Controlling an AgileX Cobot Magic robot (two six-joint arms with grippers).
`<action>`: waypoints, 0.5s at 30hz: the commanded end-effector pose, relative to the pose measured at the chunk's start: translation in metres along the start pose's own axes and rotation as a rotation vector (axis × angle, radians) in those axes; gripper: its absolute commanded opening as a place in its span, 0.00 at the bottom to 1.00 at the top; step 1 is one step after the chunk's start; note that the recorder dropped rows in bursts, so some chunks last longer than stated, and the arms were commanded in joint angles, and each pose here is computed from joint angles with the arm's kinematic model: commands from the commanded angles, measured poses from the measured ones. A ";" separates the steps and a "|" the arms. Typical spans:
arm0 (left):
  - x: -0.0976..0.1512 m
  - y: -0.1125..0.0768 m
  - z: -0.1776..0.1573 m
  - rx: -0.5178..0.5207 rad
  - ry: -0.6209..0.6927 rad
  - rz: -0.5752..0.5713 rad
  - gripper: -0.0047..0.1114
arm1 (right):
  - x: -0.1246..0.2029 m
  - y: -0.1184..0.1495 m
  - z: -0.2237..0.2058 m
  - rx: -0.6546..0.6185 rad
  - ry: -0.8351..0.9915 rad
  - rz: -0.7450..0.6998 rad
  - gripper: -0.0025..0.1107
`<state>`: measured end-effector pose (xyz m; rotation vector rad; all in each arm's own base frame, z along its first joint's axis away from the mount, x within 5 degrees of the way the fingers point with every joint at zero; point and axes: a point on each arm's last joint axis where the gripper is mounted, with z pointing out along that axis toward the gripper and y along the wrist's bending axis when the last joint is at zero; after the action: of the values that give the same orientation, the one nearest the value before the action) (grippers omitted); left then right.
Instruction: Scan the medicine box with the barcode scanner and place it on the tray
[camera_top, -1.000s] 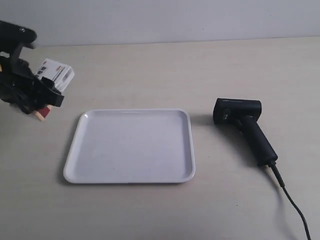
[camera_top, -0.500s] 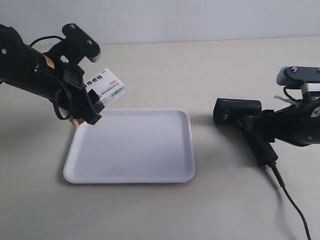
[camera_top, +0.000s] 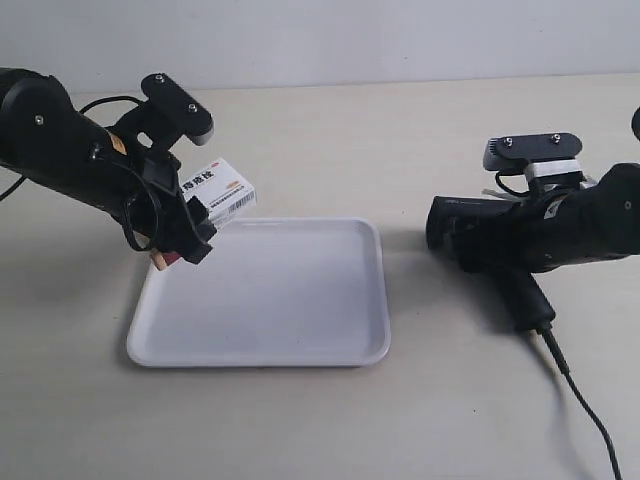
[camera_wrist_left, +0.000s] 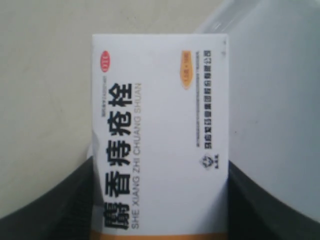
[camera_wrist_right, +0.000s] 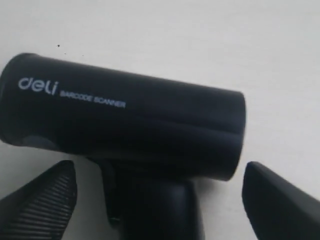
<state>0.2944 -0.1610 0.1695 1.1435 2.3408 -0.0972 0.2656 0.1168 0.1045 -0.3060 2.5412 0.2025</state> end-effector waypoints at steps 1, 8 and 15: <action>-0.004 0.000 0.000 -0.001 -0.021 -0.019 0.04 | 0.002 -0.001 0.009 0.007 -0.003 -0.031 0.56; -0.005 -0.002 0.000 0.014 -0.033 -0.078 0.04 | -0.005 0.002 -0.011 -0.013 0.004 -0.061 0.04; -0.006 -0.003 0.000 0.028 -0.043 -0.148 0.04 | -0.002 0.006 -0.028 -0.036 0.050 -0.081 0.02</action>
<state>0.2937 -0.1641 0.1702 1.0216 2.3878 -0.1815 0.2548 0.1158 0.1237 -0.3959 2.5840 0.2095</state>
